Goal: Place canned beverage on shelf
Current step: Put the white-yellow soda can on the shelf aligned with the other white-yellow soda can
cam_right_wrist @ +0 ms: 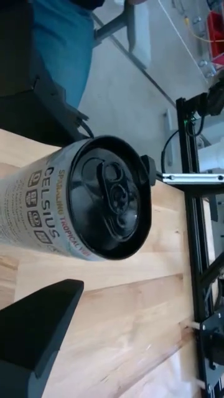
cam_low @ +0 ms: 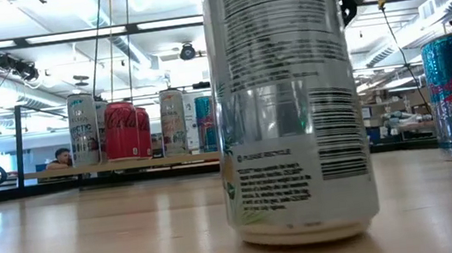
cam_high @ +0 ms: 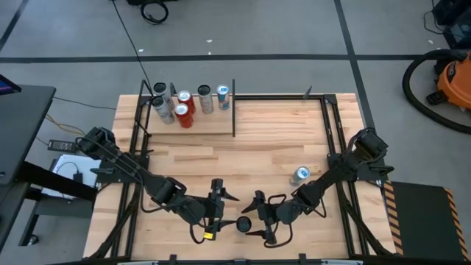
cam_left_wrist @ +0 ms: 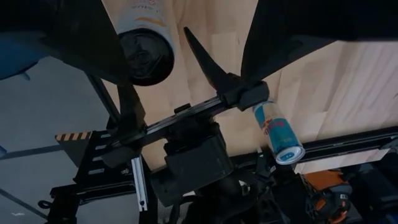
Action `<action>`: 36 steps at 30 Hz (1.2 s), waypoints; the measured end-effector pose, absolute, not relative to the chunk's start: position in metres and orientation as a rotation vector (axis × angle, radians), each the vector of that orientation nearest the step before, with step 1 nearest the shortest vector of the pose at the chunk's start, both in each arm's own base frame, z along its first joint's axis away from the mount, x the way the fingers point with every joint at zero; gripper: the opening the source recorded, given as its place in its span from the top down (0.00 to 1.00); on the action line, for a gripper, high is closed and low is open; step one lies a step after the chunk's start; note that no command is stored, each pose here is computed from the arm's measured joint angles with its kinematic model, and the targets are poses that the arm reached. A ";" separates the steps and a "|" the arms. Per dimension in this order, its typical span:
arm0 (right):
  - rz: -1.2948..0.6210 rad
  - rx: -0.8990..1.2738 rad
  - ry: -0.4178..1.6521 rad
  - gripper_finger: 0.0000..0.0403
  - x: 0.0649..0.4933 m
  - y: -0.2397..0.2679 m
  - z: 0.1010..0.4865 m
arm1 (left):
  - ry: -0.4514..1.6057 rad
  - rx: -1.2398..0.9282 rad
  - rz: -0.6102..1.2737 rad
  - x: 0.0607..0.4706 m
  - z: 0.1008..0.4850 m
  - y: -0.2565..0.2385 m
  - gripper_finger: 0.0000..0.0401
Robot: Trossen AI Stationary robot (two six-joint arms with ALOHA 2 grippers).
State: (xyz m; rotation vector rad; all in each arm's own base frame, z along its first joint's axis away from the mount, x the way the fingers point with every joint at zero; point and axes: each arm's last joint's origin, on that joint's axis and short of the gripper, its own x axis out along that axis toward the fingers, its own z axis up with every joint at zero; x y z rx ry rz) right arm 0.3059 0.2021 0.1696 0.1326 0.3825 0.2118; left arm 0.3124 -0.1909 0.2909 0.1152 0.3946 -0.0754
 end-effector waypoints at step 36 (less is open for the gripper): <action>-0.475 0.159 0.279 0.32 0.330 0.134 0.167 | 0.316 0.126 0.019 0.316 0.301 -0.184 0.22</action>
